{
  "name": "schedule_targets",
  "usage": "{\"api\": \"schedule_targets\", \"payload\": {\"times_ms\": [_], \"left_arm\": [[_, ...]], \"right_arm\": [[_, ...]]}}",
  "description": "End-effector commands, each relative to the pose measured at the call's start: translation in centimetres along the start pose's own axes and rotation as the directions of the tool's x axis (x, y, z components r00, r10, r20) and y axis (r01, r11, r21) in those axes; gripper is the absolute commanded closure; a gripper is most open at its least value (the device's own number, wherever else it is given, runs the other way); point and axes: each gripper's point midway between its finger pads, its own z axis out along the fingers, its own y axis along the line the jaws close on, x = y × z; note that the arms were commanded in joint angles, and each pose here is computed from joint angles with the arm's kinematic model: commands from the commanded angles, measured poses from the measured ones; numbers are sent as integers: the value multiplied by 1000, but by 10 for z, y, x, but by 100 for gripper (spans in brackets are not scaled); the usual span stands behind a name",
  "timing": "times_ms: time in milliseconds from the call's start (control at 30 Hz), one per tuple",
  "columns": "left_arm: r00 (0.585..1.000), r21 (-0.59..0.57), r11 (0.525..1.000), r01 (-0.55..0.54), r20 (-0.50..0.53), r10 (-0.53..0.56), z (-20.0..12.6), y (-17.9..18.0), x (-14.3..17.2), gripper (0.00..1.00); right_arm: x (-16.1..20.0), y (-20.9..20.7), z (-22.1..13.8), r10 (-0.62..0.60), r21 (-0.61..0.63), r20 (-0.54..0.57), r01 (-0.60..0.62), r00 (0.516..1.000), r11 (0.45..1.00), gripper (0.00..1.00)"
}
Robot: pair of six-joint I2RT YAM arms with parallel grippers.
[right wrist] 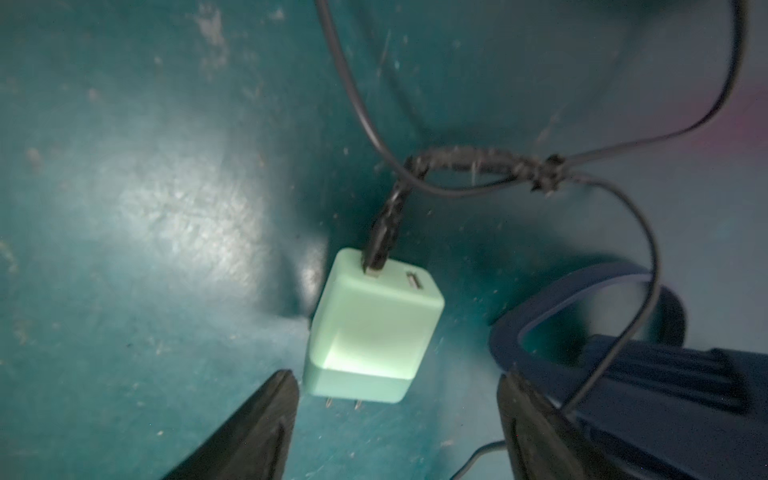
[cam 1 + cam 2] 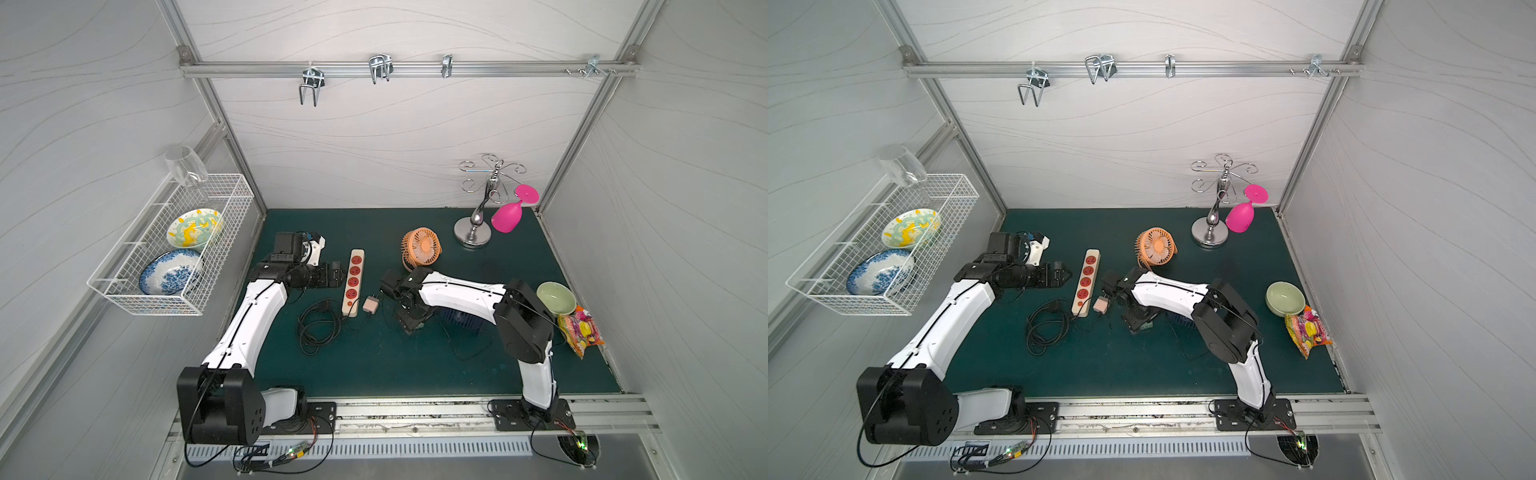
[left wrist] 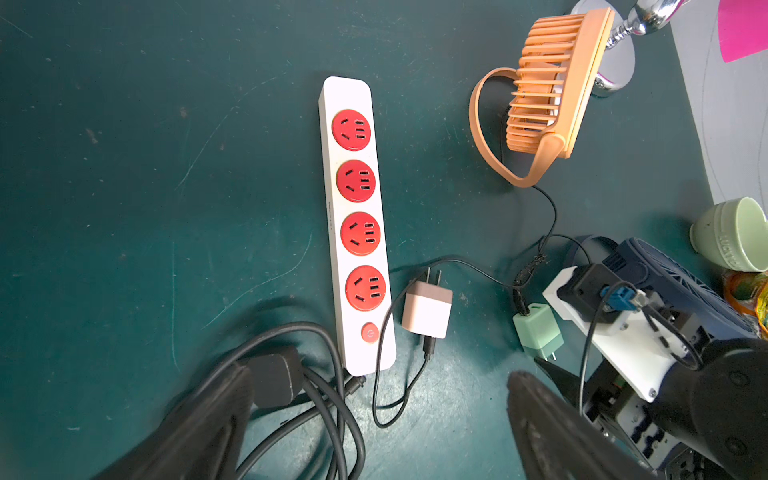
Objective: Plug the desk fan into the power strip
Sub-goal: Pick up the plug from the center of the board.
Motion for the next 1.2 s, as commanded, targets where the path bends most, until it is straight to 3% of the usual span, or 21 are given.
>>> {"api": "schedule_targets", "payload": {"times_ms": [0,300,800,1167], "left_arm": [[1000,14,1000,-12,23,12,-1,-4,-9,0],[1000,12,1000,-13,24,13,-2,-4,-9,0],[999,17,1000,-18,27,18,-1,-5,-9,0],[998,68,996,-53,21,51,-9,-17,-12,0]], "right_arm": [[4,2,-3,85,-77,-8,-85,996,993,24],[3,-2,6,149,-145,-9,-149,989,978,42],[6,-7,12,129,-127,1,-128,992,984,60],[-3,-11,-31,34,-127,158,-14,987,992,72]]}}
